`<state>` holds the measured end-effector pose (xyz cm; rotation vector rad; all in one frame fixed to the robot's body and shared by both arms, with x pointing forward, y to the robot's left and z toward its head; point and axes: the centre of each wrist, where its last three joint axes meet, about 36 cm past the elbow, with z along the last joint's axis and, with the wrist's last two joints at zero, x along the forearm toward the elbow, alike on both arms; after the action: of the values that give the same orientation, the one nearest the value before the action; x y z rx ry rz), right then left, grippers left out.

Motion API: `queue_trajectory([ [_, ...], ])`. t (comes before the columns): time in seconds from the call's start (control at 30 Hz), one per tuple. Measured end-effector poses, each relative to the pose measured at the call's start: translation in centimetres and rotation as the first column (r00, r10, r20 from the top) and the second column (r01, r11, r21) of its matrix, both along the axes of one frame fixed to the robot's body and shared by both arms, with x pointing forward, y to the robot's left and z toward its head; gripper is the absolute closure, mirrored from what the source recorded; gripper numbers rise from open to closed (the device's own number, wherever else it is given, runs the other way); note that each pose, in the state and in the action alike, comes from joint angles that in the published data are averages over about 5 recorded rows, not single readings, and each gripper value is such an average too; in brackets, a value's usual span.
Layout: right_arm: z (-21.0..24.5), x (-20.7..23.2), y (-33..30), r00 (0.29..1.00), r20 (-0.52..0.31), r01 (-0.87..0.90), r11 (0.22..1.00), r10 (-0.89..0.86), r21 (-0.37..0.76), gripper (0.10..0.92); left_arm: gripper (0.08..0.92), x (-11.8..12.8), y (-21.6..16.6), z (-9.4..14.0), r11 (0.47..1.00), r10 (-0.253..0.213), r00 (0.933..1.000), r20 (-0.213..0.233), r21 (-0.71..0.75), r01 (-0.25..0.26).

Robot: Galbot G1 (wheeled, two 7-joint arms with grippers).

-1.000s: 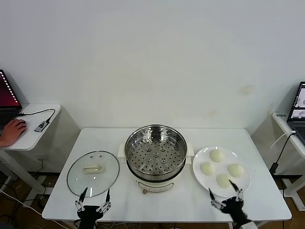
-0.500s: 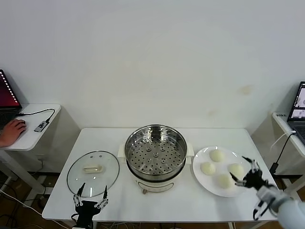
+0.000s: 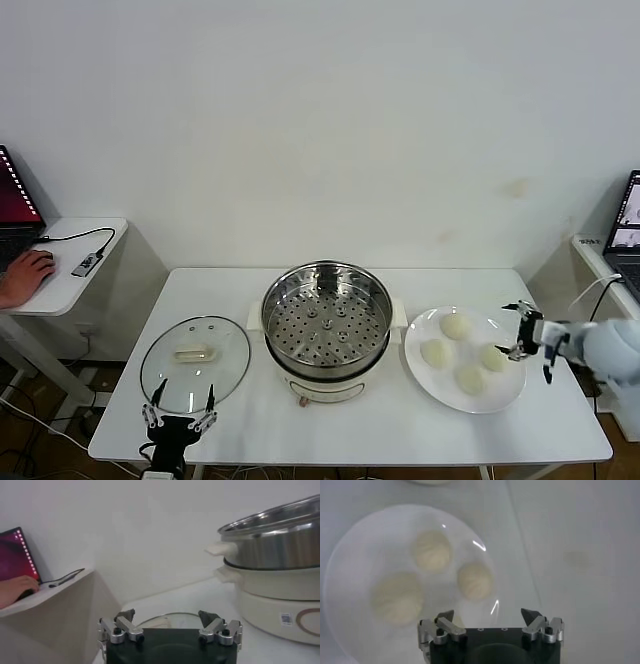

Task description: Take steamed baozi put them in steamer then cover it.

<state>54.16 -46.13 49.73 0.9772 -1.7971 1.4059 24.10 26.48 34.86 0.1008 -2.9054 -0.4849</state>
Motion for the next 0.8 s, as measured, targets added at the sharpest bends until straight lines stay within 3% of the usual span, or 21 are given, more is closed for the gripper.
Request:
queue_trajectory([
  [0.43, -1.5, 6.9, 3.2, 0.983, -0.157, -0.107, 0.991, 0.094, -0.076, 0.2, 0.177, 0.1, 0.9, -0.2, 0.999, 0.024, 0.9997, 0.005, 0.038, -0.024],
  [0.8, -3.2, 10.1, 5.8, 0.976, -0.2, -0.114, 0.989, 0.092, -0.098, 0.2, 0.177, 0.1, 1.8, 0.0, 0.998, 0.032, 0.9994, 0.011, 0.062, -0.032],
])
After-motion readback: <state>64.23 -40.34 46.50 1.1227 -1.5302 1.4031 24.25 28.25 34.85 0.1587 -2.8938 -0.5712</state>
